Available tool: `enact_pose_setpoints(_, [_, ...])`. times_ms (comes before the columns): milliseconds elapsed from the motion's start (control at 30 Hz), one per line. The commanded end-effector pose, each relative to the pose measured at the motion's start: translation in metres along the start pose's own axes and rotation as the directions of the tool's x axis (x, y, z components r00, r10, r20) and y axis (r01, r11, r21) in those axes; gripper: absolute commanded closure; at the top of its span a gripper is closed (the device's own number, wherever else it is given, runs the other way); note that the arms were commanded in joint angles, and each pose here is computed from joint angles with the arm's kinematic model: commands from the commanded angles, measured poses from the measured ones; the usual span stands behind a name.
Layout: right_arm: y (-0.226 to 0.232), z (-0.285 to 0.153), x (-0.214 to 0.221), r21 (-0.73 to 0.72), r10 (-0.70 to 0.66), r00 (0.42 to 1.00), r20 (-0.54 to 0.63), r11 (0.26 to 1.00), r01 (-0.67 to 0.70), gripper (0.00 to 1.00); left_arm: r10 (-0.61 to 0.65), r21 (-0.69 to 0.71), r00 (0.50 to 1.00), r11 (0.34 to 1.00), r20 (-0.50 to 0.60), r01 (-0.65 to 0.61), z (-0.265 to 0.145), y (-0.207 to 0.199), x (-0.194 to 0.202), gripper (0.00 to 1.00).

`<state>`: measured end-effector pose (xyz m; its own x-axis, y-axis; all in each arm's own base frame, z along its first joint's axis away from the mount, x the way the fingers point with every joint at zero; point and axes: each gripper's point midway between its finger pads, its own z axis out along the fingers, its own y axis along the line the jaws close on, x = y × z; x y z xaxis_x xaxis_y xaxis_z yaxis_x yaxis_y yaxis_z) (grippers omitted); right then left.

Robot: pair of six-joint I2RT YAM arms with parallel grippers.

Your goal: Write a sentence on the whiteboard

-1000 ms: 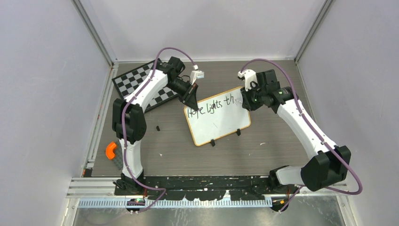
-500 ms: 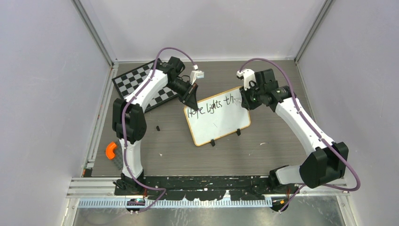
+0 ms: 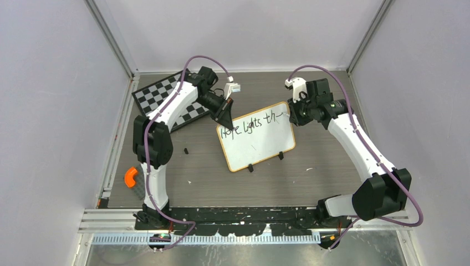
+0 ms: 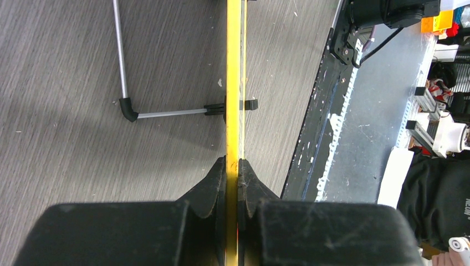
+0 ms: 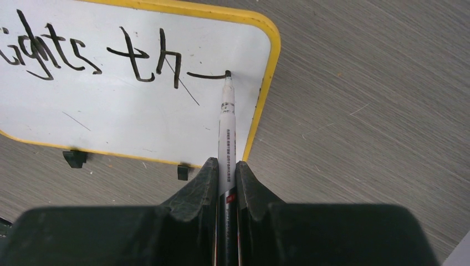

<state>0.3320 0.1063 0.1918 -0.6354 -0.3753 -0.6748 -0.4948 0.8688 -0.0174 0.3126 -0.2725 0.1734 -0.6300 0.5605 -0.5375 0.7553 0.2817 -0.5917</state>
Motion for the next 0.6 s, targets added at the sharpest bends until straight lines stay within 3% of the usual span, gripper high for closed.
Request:
enact_pose_setpoints(0, [-0.003, -0.007, -0.031, -0.001, -0.010, 0.996, 0.088, 1.000, 0.010, 1.00, 0.013, -0.013, 1.000, 1.000, -0.018, -0.014, 0.000, 0.001, 0.000, 1.00])
enact_pose_setpoints(567, [0.018, 0.003, -0.025, -0.089, -0.003, 0.998, 0.059, 0.996, 0.008, 1.00, 0.011, -0.015, 1.000, 1.000, -0.020, -0.012, 0.000, 0.003, 0.000, 1.00])
